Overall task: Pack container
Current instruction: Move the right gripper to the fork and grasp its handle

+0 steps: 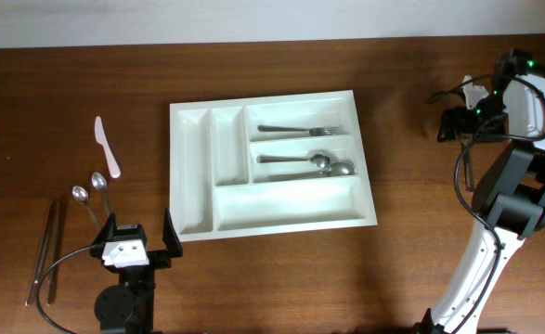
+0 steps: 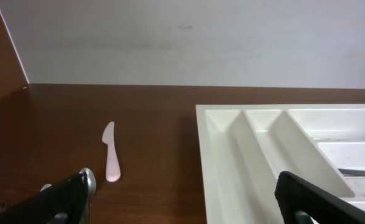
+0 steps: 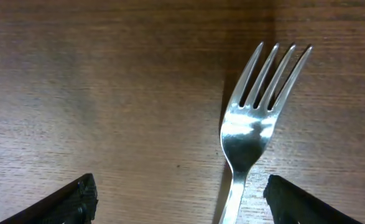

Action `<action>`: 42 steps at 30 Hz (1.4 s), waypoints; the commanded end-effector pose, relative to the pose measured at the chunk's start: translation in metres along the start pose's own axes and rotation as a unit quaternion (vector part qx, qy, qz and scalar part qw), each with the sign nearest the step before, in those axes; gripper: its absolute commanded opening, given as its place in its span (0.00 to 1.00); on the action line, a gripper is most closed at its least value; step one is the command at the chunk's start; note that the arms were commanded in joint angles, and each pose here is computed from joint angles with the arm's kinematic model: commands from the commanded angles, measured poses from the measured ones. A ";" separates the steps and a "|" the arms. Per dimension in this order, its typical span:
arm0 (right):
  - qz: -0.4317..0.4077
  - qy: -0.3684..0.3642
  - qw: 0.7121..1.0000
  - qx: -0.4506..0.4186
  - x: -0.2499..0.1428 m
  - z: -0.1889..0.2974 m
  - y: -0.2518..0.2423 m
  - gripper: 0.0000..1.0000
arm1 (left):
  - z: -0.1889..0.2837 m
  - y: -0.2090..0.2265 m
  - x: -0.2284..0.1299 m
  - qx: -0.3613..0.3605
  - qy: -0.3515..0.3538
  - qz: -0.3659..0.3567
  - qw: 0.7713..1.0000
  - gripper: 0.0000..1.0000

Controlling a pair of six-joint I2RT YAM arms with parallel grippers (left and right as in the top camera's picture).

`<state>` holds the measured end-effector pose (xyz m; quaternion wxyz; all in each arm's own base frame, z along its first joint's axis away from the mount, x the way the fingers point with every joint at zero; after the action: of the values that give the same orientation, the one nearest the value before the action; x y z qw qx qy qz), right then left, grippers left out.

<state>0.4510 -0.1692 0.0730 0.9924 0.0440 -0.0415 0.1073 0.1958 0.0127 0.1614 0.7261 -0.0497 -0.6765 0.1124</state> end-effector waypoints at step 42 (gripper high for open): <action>-0.065 -0.005 0.998 0.014 -0.020 -0.031 -0.015 0.15 | 0.000 -0.002 -0.002 -0.007 0.001 -0.006 1.000 0.99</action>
<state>0.4429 -0.1909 0.0505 0.9963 0.0410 -0.0547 0.0512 0.1958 0.0127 0.1614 0.7261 -0.0497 -0.6765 0.1124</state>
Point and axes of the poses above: each gripper's point midway between its finger pads, its own z axis back along the fingers, its own y axis along the line the jaws close on, x = y × z, the point moved 5 cm from there along z, back along the fingers, and after that the axes turned 13 degrees about z, right-handed, at the moved point
